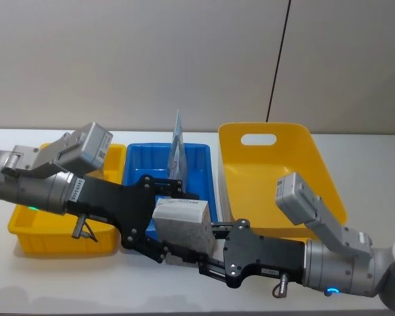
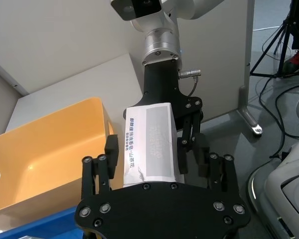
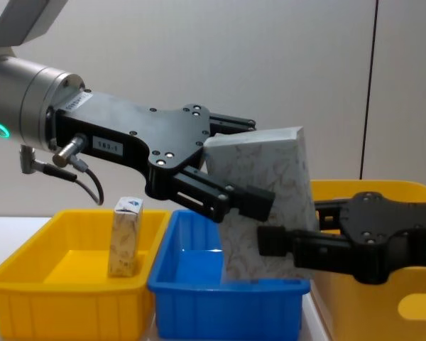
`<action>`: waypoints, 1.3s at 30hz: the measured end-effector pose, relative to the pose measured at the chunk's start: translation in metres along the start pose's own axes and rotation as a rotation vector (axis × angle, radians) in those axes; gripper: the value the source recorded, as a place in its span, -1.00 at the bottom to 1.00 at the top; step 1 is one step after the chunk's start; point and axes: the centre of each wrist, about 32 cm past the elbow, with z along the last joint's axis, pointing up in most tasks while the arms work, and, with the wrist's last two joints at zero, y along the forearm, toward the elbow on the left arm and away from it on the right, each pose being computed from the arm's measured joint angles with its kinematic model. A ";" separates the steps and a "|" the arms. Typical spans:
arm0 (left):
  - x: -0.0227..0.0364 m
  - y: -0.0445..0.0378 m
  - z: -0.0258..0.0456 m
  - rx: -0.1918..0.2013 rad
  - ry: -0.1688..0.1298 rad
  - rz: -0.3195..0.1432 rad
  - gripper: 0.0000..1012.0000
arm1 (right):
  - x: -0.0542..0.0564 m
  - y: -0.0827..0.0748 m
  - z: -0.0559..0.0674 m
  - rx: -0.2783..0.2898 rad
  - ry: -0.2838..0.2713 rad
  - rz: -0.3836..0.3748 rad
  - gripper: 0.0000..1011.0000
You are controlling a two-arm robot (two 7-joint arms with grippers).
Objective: Bimanual collaborative sorting of washing and personal care products
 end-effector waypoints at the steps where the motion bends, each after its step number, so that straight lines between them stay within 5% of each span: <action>1: 0.0000 0.0000 0.0000 0.000 0.000 0.000 0.79 | 0.000 0.000 0.000 0.000 0.000 0.000 -0.26; 10: -0.0038 0.0026 0.0006 0.003 0.003 0.024 0.98 | -0.005 -0.002 -0.003 0.020 0.006 -0.020 -0.26; 26: -0.0227 0.0211 0.0018 0.017 0.030 0.209 0.98 | -0.016 -0.013 -0.010 0.078 0.020 -0.143 -0.26; 39: -0.0230 0.0293 -0.0047 0.001 0.050 0.289 0.98 | -0.019 -0.019 -0.014 0.117 0.019 -0.286 -0.26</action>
